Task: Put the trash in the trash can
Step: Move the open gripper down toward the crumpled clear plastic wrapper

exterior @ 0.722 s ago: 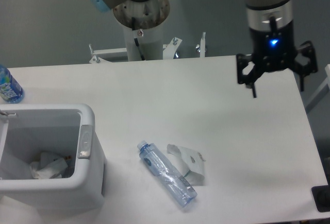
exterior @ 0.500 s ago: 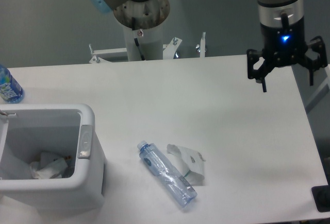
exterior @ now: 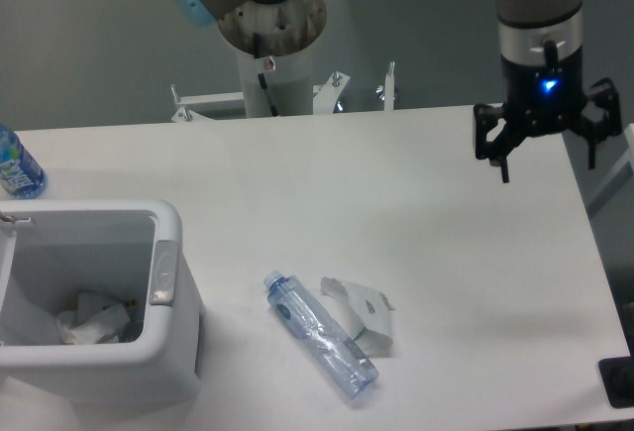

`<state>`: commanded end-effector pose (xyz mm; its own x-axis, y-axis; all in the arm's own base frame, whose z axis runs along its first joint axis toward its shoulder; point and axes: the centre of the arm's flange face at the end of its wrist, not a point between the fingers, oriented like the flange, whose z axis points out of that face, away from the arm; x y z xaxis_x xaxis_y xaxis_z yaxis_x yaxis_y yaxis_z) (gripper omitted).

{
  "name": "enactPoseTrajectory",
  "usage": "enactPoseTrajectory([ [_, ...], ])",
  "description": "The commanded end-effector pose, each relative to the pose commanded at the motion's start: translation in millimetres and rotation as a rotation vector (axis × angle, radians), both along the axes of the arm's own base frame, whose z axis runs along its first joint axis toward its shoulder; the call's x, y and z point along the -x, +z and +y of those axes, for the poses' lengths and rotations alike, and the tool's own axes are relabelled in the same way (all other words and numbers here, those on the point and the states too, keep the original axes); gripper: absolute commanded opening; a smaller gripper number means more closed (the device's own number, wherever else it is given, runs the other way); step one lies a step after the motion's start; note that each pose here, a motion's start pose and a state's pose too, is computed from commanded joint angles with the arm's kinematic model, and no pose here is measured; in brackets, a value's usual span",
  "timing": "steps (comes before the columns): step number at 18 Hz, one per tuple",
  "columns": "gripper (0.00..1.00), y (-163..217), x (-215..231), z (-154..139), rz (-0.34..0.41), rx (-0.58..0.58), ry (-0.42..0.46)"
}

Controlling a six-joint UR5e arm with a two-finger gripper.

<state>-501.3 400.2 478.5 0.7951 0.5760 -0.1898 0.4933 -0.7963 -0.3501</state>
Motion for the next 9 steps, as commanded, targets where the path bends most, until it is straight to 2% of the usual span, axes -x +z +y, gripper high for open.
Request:
enactPoseTrajectory([
  [2, 1.00, -14.2, -6.9, 21.9, 0.005, -0.017, 0.008],
  [5, 1.00, -50.6, -10.6, 39.4, -0.044, -0.035, 0.069],
  [7, 1.00, -75.5, -25.9, 70.7, -0.072, -0.026, 0.041],
  [9, 1.00, -101.1, -23.7, 80.7, -0.101, -0.006, 0.036],
])
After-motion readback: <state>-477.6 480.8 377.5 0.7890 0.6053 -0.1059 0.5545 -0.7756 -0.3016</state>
